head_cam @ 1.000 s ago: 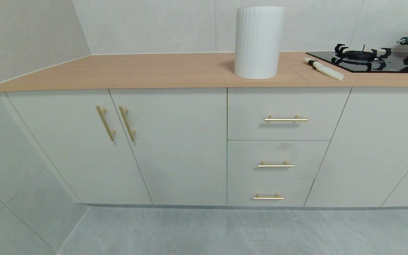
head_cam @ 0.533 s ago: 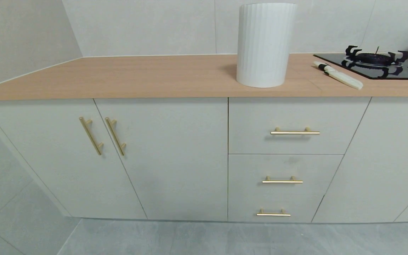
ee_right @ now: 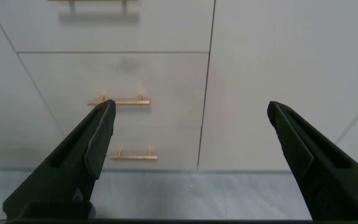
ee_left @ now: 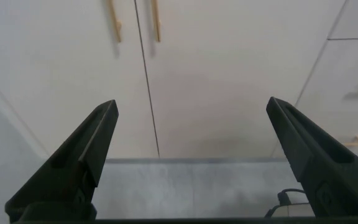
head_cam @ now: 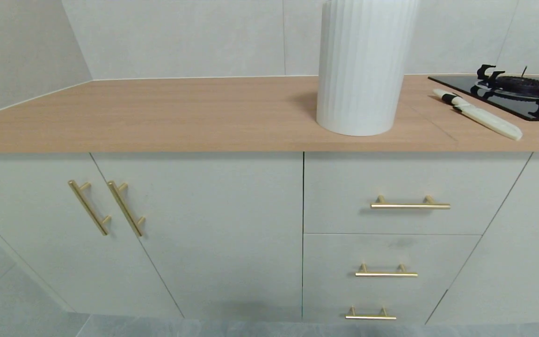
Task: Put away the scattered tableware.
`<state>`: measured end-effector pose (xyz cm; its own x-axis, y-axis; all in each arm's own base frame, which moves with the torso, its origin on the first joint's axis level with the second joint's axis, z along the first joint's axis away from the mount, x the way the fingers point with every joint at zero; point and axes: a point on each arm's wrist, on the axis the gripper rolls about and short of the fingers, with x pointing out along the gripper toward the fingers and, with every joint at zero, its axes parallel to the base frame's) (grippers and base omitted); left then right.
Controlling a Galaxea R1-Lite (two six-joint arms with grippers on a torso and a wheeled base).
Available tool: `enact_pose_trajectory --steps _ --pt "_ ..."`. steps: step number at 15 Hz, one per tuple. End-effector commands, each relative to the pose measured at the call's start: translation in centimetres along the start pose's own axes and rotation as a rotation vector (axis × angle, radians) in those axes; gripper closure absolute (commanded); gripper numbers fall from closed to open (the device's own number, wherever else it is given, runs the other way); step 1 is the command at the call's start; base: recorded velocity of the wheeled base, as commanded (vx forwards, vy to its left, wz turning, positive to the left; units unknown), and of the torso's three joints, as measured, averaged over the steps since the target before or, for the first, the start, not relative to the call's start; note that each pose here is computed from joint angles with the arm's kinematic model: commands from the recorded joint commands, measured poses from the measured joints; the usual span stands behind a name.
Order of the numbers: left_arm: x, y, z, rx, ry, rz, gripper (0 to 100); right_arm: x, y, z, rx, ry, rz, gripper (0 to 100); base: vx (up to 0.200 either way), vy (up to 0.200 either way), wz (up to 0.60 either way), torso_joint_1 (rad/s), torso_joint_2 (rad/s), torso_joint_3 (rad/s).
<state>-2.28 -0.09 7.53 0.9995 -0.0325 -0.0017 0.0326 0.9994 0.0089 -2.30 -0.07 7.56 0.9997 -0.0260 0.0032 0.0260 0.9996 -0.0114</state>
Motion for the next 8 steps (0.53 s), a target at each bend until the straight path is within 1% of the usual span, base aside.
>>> enact_pose_trajectory --steps 1,3,8 --pt "0.0 0.0 0.0 0.0 0.0 0.0 0 0.01 0.0 0.01 -0.001 0.002 0.0 0 0.2 0.0 0.0 -0.002 0.0 0.007" --pt "0.0 0.0 0.0 0.0 0.0 0.0 0 0.01 0.0 0.01 -0.001 0.002 0.0 0 0.2 0.0 0.0 0.002 0.0 0.005" --pt "0.0 0.0 0.0 0.0 0.0 0.0 0 0.01 0.0 0.01 -0.001 0.002 0.001 0 0.0 0.0 0.0 0.0 0.0 0.0"
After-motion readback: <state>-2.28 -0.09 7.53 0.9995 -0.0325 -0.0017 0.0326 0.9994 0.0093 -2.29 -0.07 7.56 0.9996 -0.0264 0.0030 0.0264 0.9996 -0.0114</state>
